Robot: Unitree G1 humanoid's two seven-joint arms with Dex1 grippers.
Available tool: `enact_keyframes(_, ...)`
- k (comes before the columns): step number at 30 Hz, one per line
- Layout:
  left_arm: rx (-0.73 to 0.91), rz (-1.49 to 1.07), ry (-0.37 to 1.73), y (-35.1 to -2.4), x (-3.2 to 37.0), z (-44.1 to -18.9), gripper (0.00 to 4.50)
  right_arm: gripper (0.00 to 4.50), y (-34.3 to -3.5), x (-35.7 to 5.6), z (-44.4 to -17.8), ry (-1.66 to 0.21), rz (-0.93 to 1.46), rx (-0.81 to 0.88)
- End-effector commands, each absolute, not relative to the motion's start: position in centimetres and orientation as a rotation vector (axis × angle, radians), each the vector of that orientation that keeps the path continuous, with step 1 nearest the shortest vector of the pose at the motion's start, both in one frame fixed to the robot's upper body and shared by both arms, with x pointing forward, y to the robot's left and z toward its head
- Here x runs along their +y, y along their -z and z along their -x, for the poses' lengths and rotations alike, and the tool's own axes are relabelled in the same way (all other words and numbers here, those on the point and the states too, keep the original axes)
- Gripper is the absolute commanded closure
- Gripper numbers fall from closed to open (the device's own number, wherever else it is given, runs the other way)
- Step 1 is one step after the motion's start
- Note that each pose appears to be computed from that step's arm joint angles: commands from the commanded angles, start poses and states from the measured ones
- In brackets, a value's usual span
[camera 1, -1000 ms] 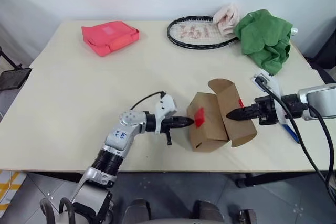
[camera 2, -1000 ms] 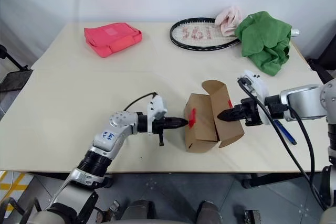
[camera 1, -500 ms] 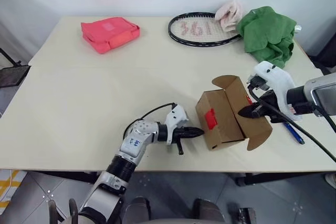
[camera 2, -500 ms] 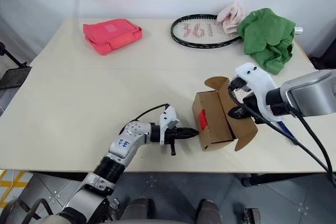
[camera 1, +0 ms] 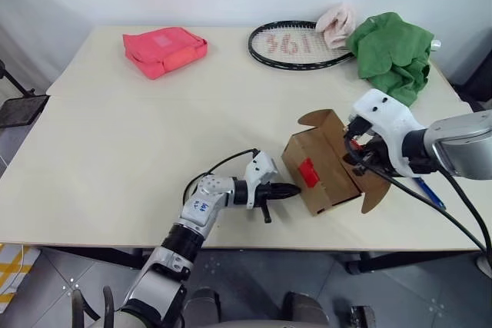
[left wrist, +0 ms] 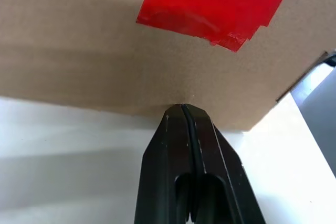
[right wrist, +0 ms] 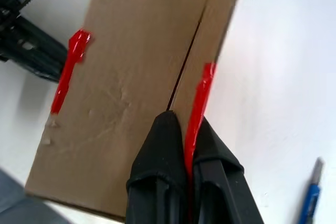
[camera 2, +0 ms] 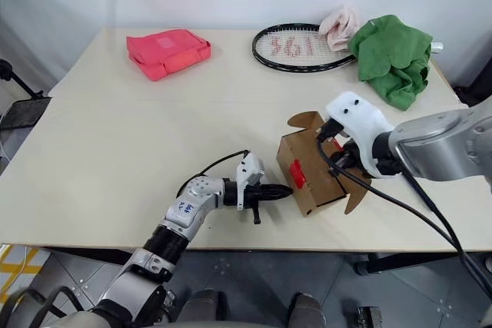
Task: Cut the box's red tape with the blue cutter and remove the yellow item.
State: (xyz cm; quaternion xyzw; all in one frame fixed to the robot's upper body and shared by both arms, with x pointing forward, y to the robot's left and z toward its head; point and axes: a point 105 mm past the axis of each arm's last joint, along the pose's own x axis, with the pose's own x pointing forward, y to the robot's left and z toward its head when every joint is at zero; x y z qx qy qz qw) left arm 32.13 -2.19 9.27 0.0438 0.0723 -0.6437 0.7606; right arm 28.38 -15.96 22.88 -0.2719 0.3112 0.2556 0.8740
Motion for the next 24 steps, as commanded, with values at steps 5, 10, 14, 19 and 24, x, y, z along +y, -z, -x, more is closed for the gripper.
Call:
enact_keyframes(5, 0.179, -0.105, 1.391, -10.1, -0.6, -32.0, 4.5, 4.45, -21.9, -16.0, -28.6, -0.499, 0.681, 0.669)
enact_keyframes(10, 0.139, -0.061, 1.444, -13.1, 1.1, -31.9, 4.5, 4.45, -22.2, -15.9, -29.3, -0.479, 0.685, 0.649)
enact_keyframes(14, 0.091, -0.008, 1.551, -16.6, 1.8, -30.6, 4.5, 4.45, -22.6, -15.8, -29.7, -0.465, 0.688, 0.624)
enact_keyframes(19, 0.038, 0.051, 1.709, -20.5, 0.6, -27.9, 4.5, 4.45, -22.6, -15.6, -30.1, -0.46, 0.679, 0.608)
enact_keyframes(24, 0.059, 0.051, 1.743, -20.6, -1.5, -26.8, 4.5, 4.45, -22.5, -15.9, -30.1, -0.444, 0.668, 0.61)
